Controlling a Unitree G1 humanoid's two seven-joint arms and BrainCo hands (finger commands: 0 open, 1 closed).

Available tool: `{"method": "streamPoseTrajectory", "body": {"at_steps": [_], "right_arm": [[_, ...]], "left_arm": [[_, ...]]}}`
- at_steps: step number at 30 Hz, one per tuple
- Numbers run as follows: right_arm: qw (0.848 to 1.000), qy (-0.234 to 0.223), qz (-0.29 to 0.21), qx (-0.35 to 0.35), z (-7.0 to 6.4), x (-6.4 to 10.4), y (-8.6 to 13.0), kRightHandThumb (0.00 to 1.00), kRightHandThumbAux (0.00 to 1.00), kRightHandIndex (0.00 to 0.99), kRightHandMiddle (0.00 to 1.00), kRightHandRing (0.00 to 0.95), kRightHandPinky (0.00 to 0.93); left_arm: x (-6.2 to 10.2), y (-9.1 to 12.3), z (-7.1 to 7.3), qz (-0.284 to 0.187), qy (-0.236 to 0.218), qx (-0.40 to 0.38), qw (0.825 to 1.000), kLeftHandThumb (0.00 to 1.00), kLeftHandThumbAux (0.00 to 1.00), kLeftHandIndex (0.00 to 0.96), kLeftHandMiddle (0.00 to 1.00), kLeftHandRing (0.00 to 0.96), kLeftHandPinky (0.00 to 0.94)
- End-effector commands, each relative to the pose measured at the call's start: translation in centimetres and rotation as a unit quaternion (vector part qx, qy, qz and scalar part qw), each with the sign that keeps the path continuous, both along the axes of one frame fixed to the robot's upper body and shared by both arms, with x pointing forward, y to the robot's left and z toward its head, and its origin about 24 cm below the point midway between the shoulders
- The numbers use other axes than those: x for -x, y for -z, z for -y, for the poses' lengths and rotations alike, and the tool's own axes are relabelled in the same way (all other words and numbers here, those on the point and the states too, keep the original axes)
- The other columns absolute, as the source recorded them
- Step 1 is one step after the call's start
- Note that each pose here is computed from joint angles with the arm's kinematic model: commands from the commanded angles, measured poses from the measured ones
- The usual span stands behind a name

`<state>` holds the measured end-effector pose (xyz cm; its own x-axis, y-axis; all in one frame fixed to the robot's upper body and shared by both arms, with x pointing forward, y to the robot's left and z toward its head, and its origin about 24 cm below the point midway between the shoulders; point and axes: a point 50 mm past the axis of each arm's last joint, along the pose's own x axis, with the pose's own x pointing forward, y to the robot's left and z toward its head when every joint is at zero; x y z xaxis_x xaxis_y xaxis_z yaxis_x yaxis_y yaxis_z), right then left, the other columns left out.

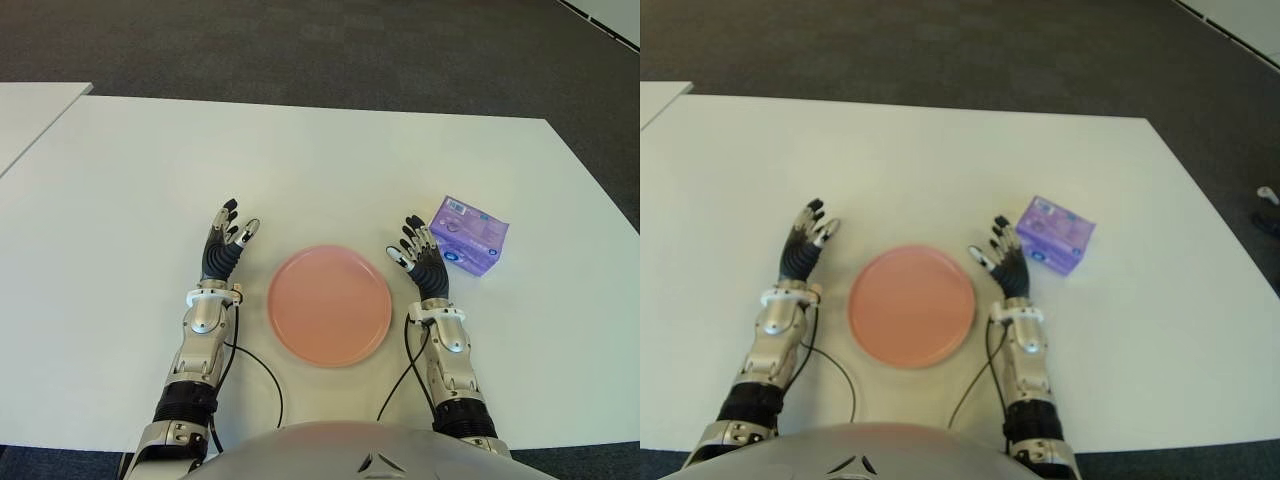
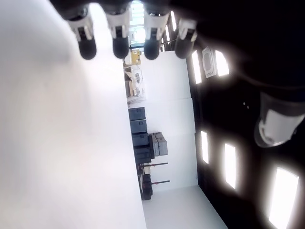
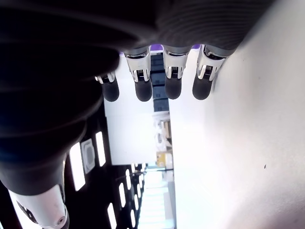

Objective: Put the tissue paper into the plate.

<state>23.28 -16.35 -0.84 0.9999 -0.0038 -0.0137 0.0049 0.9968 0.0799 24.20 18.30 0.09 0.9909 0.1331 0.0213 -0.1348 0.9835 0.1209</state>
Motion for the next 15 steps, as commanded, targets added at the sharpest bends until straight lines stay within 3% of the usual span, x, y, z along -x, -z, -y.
{"method": "streamPoseTrajectory", "body": {"at_steps": [1, 15], "right_arm": [[0.995, 0.006, -0.102, -0.016, -0.13, 2.63, 3.67, 0.103, 0.731, 0.000, 0.000, 0.000, 0.000], [0.995, 0.002, -0.100, -0.015, -0.15, 2.56, 3.70, 0.105, 0.730, 0.000, 0.000, 0.000, 0.000]], "left_arm": [[0.31, 0.42, -0.22, -0.012, -0.003, -0.001, 1.000, 0.000, 0.463, 0.000, 0.000, 0.000, 0.000], [0.22, 0.45, -0.27, -0.013, -0.001, -0.003, 1.000, 0.000, 0.462, 0.000, 0.000, 0.000, 0.000]]}}
